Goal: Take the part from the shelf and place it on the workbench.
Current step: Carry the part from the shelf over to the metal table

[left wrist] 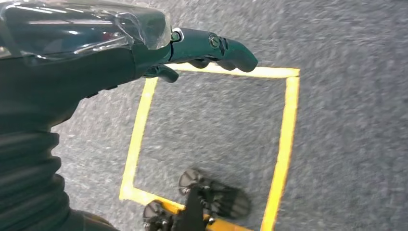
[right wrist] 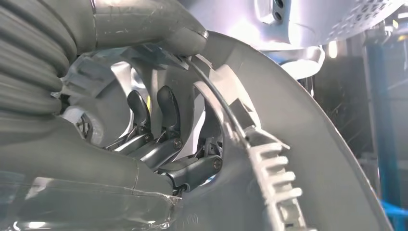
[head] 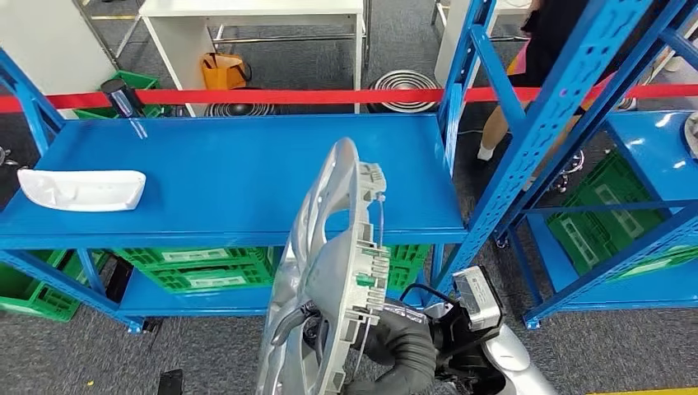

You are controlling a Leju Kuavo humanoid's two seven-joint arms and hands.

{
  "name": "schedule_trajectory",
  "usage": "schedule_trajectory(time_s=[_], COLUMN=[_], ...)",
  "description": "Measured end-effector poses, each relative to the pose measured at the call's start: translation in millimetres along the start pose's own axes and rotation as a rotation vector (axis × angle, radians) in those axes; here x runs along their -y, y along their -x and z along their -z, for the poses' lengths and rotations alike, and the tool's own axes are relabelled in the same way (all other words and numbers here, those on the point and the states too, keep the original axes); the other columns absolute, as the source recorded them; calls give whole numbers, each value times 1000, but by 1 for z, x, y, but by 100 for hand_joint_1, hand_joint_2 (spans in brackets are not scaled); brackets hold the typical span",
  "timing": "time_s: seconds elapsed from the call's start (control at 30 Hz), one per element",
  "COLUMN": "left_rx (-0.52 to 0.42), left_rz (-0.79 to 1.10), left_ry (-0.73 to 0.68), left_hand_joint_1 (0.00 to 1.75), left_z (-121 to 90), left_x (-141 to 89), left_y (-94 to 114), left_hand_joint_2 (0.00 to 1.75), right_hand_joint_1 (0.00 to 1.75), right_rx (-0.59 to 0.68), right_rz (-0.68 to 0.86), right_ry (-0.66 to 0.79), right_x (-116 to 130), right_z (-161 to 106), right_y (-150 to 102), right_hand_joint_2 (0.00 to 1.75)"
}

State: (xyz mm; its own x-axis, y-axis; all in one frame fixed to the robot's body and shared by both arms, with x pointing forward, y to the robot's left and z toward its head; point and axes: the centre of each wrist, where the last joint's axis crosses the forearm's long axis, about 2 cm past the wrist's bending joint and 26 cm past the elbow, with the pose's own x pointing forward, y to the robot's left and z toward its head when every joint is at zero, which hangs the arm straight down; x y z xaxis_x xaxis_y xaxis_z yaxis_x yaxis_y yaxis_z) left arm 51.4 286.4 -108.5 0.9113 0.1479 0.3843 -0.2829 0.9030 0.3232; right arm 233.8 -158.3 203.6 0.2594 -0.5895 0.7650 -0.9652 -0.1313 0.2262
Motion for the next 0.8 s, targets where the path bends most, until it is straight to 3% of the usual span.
schedule_trajectory(time_s=[0.5,0.8], left_rx=[-19,-114], left_rz=[4,37], left_ry=[-10,127], left_hand_joint_1=[0,0], left_z=[1,1], left_x=[-6,-4], left_y=[5,7], left_hand_joint_2=[175,175], right_hand_joint_1=[175,175], right_rx=[7,9], right_rz=[4,2], right_ry=[-7,-34], right_x=[0,1], right_z=[3,3], right_y=[2,1], right_hand_joint_2=[175,175])
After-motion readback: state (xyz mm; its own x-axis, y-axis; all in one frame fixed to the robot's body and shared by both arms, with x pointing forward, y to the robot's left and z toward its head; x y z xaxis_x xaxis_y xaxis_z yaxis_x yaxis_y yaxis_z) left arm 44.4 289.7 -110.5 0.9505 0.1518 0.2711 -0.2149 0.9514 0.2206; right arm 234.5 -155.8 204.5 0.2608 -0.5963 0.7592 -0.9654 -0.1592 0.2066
